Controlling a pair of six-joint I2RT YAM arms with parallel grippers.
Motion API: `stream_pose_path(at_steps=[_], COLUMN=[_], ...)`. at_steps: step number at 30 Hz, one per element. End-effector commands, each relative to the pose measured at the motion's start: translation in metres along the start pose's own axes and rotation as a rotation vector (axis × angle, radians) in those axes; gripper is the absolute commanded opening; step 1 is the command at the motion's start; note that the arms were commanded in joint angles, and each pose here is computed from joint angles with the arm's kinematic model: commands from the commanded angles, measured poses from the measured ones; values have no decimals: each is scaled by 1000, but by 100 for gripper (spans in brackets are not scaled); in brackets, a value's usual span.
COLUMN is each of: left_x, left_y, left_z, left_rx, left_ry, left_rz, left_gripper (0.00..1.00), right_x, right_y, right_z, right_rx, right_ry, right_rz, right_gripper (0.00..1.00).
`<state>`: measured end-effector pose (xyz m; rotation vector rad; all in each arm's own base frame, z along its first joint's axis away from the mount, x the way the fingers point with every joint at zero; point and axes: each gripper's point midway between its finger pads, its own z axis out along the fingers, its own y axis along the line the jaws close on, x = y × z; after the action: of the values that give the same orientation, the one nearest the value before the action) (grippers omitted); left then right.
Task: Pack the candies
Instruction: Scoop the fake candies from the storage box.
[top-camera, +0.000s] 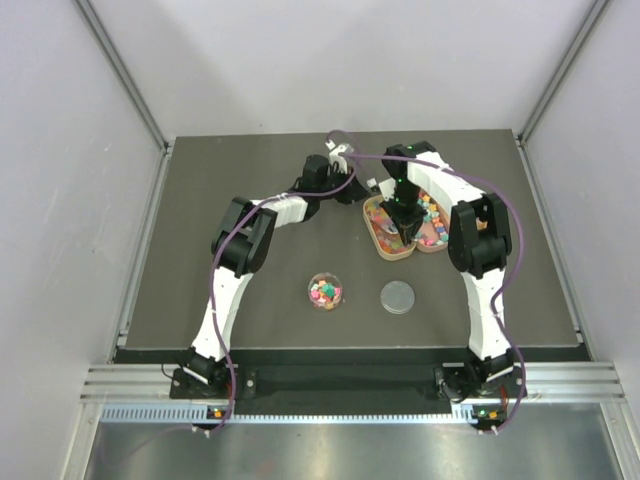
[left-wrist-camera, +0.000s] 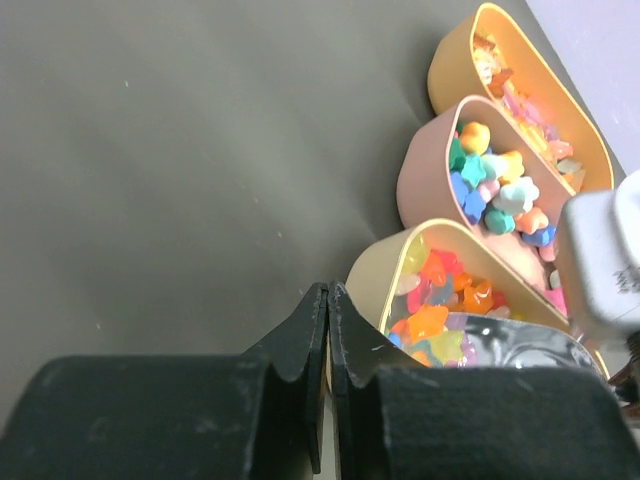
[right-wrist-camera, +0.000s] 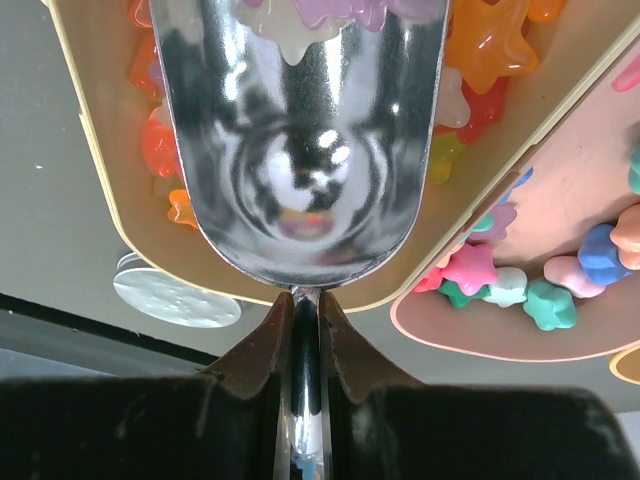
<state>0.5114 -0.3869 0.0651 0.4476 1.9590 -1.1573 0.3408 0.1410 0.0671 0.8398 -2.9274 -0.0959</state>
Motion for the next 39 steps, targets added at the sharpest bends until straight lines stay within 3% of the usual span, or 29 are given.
stream_pose_path(at_steps=[1, 7, 18, 23, 33, 39], left_x=[-31, -31, -41, -49, -72, -87], left_y=[-45, -48, -60, -58, -9, 14], left_z=[-6, -13, -39, -55, -125, -169], left_rx=[102, 91, 79, 37, -142, -239], left_ry=[-56, -32, -11, 6, 15, 31], left_rz=[105, 129, 168, 189, 206, 226], left_gripper=[7, 6, 6, 8, 11, 12], right_x=[-31, -42, -11, -24, -54, -29], right_y=[1, 1, -6, -15, -5, 7], right_z=[0, 0, 11, 2, -22, -11], right_rx=[-21, -55, -144, -149, -121, -128], right_ry=[-105, -125, -47, -107, -251, -257], right_rz=[-18, -27, 40, 36, -85, -107], right_gripper=[0, 0, 0, 0, 0, 0])
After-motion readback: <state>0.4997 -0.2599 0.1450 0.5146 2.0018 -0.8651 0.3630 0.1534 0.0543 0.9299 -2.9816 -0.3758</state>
